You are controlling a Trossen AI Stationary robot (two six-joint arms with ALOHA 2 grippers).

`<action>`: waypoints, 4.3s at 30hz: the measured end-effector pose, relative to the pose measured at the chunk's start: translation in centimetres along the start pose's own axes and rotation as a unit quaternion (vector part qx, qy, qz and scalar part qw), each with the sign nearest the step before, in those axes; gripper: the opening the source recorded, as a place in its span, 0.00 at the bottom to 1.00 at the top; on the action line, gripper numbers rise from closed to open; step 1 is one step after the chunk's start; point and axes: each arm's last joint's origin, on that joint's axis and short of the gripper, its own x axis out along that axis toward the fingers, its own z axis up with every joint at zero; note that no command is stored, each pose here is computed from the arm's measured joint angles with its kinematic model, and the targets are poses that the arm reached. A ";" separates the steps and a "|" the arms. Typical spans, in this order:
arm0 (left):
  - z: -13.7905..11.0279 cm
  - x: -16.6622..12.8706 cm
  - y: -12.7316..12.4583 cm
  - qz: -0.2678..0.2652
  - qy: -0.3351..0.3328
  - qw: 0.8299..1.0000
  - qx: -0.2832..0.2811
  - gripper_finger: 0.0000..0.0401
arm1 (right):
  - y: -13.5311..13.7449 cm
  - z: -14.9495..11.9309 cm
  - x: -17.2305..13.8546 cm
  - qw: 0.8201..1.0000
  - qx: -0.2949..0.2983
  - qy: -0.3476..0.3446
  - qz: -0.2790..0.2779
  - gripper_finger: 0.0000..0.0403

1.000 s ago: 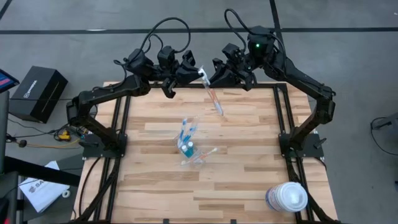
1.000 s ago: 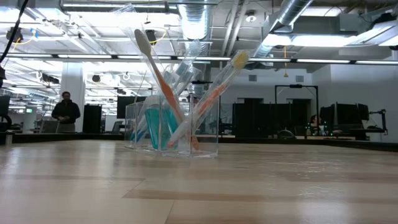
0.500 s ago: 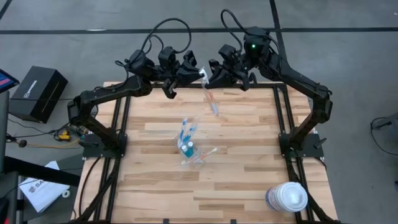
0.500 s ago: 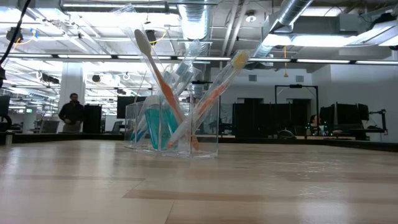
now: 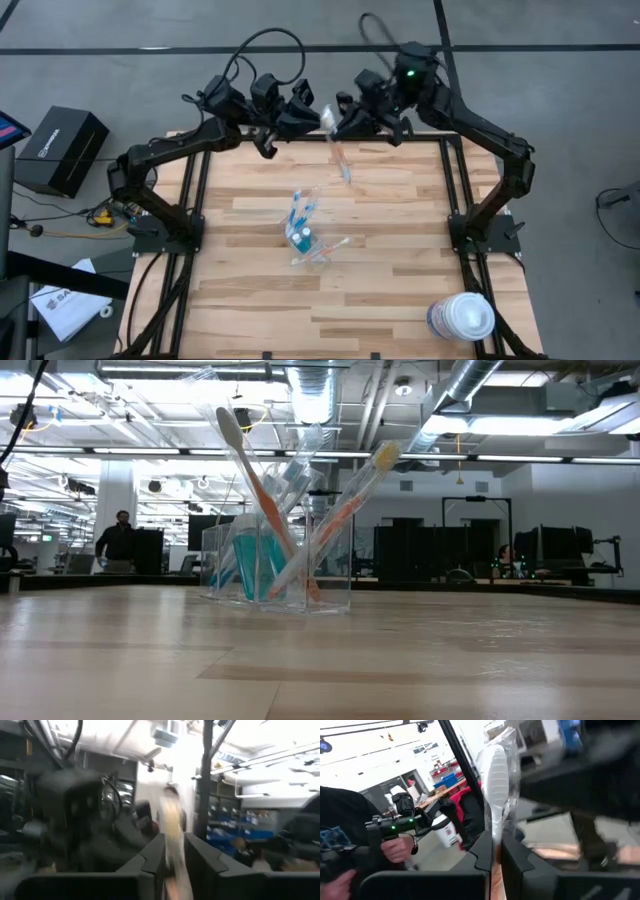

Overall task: Pick & Place toothbrushing station
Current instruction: Put the orange toothbrush into the transparent organizer

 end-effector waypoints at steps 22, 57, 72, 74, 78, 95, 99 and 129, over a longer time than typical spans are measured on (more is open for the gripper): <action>0.9 -12.4 5.9 0.180 0.223 0.955 -0.079 0.25 | 9.2 2.5 -6.4 0.934 -0.151 -0.139 -0.293 0.01; -3.3 -15.9 7.3 0.219 0.248 0.936 -0.120 0.21 | 9.0 -27.5 8.8 0.769 0.096 -0.285 -0.565 0.01; -3.3 -15.7 7.3 0.221 0.247 0.936 -0.117 0.21 | 5.1 -33.2 12.5 0.780 0.128 -0.278 -0.546 0.01; -3.3 -15.7 7.3 0.221 0.247 0.936 -0.116 0.21 | 4.7 -33.3 12.6 0.783 0.129 -0.274 -0.543 0.01; -3.3 -15.7 7.3 0.220 0.249 0.937 -0.106 0.21 | 4.0 -33.1 12.5 0.793 0.111 -0.249 -0.545 0.01; -3.2 -15.6 7.3 0.219 0.248 0.939 -0.100 0.21 | 0.0 -30.2 11.0 0.855 0.035 -0.176 -0.487 0.01; -3.2 -15.6 7.3 0.220 0.244 0.938 -0.107 0.21 | 0.2 -30.4 11.2 0.860 0.035 -0.164 -0.482 0.01; -4.1 -13.3 6.8 0.248 0.251 0.933 -0.071 0.21 | 0.7 -34.2 9.6 0.907 -0.024 -0.106 -0.406 0.01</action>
